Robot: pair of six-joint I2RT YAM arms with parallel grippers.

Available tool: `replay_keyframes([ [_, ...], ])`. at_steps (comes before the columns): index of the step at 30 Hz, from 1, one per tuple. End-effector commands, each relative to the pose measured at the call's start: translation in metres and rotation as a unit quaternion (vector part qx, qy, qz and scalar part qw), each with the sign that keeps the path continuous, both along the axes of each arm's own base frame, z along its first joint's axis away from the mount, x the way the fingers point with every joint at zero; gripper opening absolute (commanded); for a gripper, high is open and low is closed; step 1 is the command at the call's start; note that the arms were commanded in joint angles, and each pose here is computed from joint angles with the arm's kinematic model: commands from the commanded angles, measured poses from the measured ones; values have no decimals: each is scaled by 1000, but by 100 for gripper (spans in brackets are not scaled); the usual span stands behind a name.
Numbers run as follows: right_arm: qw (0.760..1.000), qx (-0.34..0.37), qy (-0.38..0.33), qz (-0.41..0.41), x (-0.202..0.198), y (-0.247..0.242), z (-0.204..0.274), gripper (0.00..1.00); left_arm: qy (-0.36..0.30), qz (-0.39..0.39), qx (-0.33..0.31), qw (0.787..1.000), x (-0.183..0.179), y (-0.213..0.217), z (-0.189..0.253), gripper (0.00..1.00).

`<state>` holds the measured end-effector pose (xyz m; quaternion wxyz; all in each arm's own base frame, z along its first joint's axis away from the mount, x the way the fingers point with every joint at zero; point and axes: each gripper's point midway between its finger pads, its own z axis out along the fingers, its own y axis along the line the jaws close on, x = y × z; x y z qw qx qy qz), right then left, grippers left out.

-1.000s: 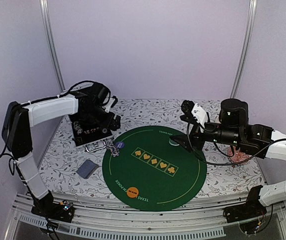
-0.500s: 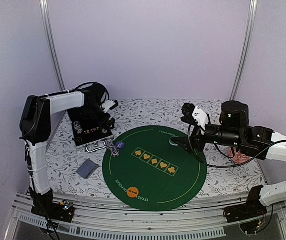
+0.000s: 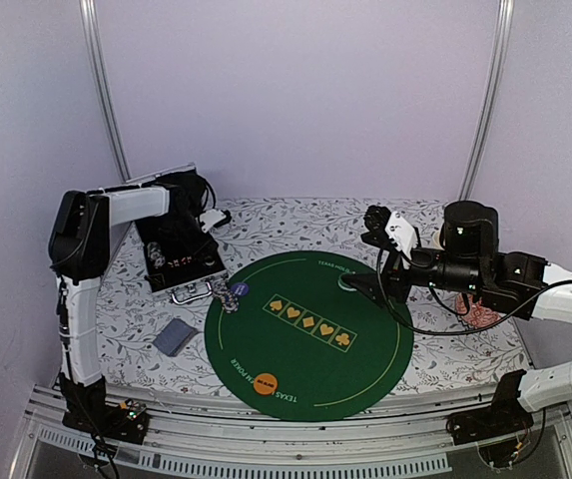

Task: Distribute texas hold em gaming equipment
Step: Pick up the pile of poker chips from the chip case.

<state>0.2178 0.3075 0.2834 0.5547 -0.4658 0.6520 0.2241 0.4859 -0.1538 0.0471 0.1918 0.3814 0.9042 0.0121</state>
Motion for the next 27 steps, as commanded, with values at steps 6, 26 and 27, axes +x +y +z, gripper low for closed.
replay_keyframes([
  [6, 1000, 0, 2, 4, -2, -1, -2, 87, 22, -18, 0, 1000, -8, -9, -18, 65],
  [26, 1000, -1, 12, 10, -4, 2, -7, 87, -28, -54, 32, 998, -11, -37, 1, 69],
  [27, 1000, -1, 13, 11, -4, 2, -7, 87, -35, -51, 35, 997, -8, -36, 2, 73],
])
